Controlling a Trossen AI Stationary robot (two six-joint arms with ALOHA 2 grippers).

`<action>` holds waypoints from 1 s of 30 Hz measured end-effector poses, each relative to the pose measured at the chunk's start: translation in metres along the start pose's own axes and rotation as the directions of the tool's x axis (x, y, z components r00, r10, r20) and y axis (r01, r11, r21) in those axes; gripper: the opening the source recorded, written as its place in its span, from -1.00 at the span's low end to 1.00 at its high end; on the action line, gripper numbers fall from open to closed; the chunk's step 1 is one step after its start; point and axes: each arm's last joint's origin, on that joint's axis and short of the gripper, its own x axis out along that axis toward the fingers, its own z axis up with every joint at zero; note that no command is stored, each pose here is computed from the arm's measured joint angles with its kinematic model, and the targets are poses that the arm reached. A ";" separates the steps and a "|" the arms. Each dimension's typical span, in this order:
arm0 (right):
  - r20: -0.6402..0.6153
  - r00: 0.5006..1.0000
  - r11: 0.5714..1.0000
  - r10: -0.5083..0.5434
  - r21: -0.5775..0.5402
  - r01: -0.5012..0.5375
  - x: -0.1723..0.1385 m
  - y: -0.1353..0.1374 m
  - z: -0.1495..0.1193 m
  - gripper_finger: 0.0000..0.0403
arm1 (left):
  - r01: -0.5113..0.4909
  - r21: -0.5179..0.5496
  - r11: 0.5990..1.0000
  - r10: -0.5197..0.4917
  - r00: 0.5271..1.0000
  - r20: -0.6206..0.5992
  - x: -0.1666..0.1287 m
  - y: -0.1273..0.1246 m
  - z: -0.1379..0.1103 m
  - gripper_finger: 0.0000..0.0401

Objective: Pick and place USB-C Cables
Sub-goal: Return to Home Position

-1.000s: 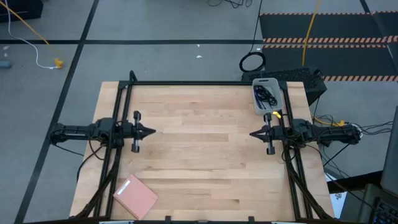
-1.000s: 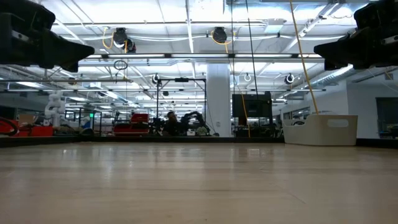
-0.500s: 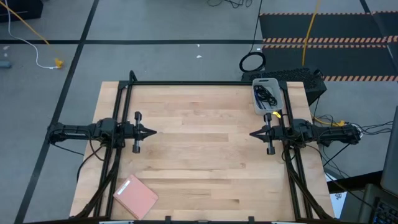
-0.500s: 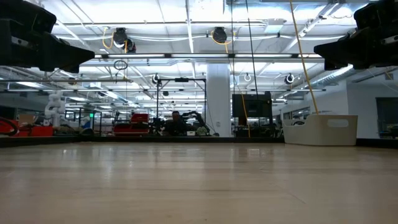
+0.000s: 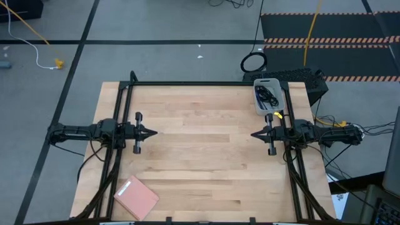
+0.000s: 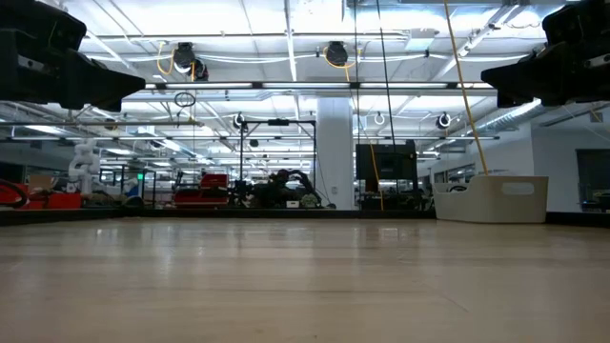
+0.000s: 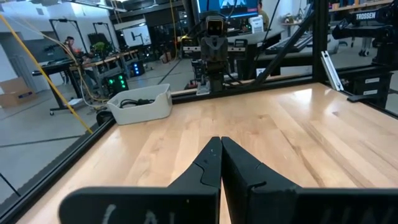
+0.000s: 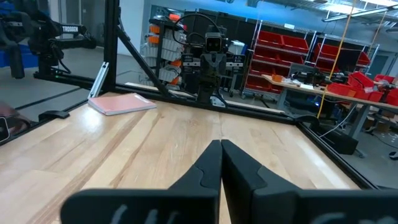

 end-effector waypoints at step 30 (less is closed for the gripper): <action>-0.001 1.000 1.000 0.000 0.000 0.000 0.000 0.000 0.000 -1.00 | -0.002 -0.003 1.000 0.002 1.000 0.002 0.000 0.000 0.000 -0.92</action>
